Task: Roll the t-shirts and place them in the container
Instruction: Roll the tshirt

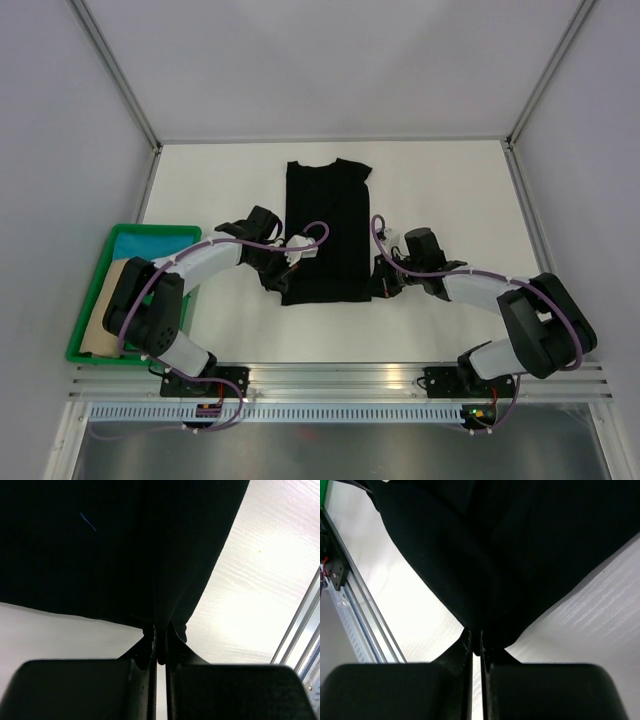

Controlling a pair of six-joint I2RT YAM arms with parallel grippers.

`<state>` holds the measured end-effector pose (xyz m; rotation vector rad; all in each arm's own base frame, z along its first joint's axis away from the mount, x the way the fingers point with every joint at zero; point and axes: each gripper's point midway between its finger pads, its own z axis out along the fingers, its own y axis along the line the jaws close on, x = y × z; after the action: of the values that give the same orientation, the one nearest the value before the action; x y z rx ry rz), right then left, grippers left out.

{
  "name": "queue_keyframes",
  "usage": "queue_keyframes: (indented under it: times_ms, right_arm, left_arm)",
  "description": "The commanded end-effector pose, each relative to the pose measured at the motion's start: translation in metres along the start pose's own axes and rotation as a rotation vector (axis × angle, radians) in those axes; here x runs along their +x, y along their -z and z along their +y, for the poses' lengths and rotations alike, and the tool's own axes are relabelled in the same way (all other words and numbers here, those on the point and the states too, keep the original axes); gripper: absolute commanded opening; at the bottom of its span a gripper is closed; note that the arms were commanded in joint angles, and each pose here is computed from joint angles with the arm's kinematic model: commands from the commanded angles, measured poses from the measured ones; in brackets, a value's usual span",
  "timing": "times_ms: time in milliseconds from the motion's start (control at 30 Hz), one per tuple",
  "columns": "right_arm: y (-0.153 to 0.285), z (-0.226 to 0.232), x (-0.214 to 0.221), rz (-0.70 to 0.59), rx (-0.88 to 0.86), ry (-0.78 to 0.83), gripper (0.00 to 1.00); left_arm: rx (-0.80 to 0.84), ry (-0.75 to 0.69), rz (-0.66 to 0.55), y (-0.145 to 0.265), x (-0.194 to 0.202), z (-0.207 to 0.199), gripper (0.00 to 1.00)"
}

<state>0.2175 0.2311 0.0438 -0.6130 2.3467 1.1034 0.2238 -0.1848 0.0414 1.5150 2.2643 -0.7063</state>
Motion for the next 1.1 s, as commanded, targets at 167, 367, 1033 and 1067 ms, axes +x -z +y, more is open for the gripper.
queue_keyframes:
  times_ms: [167,367,1033,1067]
  right_arm:
    - [0.011,0.016,0.005,0.009,-0.014,-0.076,0.00]
    - [0.023,0.051,0.018,0.010,-0.103,-0.135,0.00]
    - [0.000,-0.030,0.003,0.072,0.098,-0.270,0.24]
    - [-0.001,-0.032,0.004,0.073,0.110,-0.273,0.25]
  left_arm:
    - [0.122,-0.003,-0.044,0.018,0.003,-0.040,0.02]
    - [0.189,-0.031,-0.064,0.035,0.014,-0.075,0.02]
    - [0.076,0.174,0.032,-0.003,0.009,0.016,0.08]
    - [0.075,0.180,0.030,-0.003,0.009,0.016,0.09]
